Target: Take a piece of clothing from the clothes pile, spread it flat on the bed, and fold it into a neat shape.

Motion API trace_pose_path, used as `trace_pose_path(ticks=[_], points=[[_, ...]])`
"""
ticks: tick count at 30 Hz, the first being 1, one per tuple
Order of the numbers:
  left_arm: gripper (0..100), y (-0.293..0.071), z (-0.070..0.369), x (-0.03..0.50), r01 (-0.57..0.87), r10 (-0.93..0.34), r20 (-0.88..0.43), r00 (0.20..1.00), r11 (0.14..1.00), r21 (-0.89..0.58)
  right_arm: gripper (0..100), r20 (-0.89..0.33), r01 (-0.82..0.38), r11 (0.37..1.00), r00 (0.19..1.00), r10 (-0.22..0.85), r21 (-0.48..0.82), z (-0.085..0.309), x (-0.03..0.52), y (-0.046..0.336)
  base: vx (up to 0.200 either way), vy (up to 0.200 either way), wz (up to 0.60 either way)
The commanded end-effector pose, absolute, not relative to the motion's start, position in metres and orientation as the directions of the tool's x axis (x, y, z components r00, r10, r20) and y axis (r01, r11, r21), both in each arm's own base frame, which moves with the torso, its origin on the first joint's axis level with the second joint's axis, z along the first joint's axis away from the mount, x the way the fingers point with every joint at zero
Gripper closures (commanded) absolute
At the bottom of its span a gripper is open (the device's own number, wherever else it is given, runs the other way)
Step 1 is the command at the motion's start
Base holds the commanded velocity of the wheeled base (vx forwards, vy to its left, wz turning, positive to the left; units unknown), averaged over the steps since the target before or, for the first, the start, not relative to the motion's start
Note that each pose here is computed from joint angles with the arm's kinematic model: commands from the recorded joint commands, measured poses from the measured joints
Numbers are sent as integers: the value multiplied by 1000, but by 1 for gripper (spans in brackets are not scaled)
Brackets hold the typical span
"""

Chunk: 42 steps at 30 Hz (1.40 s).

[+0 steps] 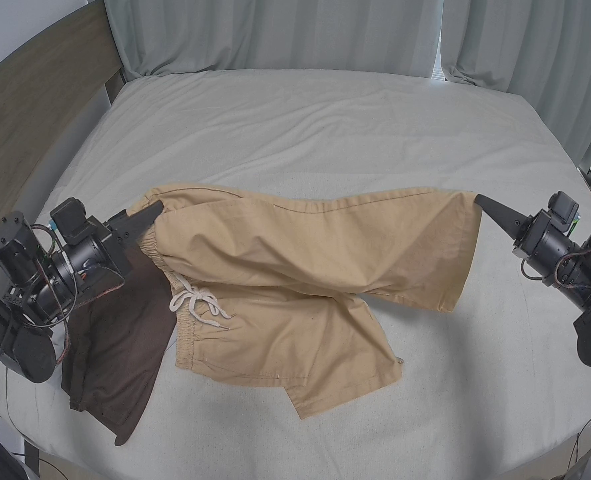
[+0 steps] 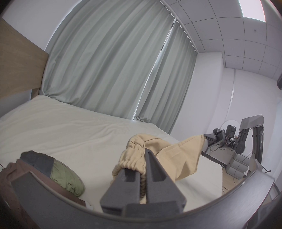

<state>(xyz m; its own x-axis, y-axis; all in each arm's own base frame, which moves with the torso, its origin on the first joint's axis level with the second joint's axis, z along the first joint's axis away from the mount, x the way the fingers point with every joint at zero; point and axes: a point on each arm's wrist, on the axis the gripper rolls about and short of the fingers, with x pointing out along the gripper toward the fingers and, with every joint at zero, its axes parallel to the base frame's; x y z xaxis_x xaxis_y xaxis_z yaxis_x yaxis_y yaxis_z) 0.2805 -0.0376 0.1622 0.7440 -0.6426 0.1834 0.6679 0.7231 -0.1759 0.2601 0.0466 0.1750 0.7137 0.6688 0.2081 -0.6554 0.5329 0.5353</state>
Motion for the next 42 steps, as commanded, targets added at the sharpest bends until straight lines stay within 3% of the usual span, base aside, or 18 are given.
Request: trace_pose_path(ticks=[1, 9, 22, 34, 35, 42], points=[[100, -56, 139, 293, 690, -682, 122, 722, 693, -209, 100, 117, -597, 555, 735, 668, 580, 143, 278, 48, 0, 0, 0], [100, -69, 131, 317, 690, -679, 134, 722, 691, -215, 100, 67, -559, 565, 744, 664, 607, 126, 288, 47, 0, 0, 0], [100, -55, 140, 351, 659, -627, 206, 752, 729, -186, 100, 124, -598, 557, 738, 664, 577, 128, 328, 53, 0, 0, 0], [100, -56, 133, 348, 643, -616, 185, 765, 737, -207, 100, 27, -516, 573, 758, 652, 637, 77, 357, 51, 0, 0, 0], [100, -57, 133, 348, 644, -618, 183, 765, 737, -207, 0, 16, -510, 572, 755, 655, 642, 70, 361, 52, 0, 0, 0], [100, -57, 134, 348, 646, -619, 185, 764, 736, -204, 0, -24, -479, 579, 757, 653, 660, 46, 372, 55, 0, 0, 0]])
